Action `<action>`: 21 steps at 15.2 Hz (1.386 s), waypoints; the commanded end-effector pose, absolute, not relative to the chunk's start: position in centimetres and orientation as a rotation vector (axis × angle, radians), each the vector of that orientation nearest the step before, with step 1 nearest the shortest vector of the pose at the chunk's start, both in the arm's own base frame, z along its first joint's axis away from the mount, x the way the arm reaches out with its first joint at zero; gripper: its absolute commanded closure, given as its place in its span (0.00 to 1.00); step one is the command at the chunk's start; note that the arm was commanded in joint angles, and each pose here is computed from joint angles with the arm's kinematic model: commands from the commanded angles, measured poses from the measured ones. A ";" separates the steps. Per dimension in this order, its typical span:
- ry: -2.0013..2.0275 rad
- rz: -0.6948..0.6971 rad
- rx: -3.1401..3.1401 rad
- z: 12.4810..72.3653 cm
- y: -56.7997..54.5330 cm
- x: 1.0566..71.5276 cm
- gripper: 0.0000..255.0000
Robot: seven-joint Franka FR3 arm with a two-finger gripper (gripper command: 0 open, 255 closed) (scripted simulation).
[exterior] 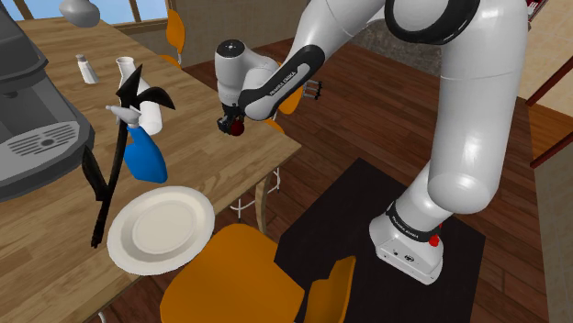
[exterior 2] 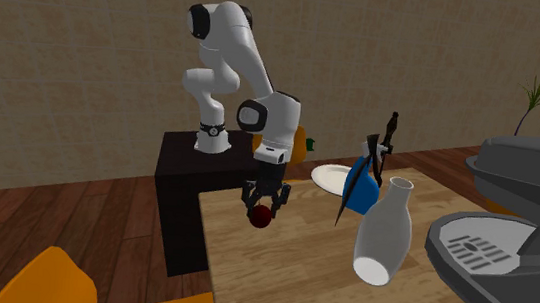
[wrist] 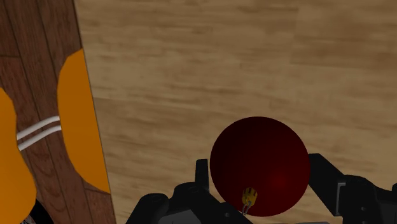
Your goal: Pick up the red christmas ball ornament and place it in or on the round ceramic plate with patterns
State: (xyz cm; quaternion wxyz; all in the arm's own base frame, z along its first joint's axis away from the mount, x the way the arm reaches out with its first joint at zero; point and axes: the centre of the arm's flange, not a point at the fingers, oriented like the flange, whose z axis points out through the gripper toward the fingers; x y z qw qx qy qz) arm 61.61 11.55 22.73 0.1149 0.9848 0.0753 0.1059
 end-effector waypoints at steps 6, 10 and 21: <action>0.223 0.305 2.887 23.7 11.6 61.6 1.00; 0.223 0.305 2.887 25.8 11.6 61.6 1.00; 0.223 0.305 2.887 31.3 11.6 61.6 1.00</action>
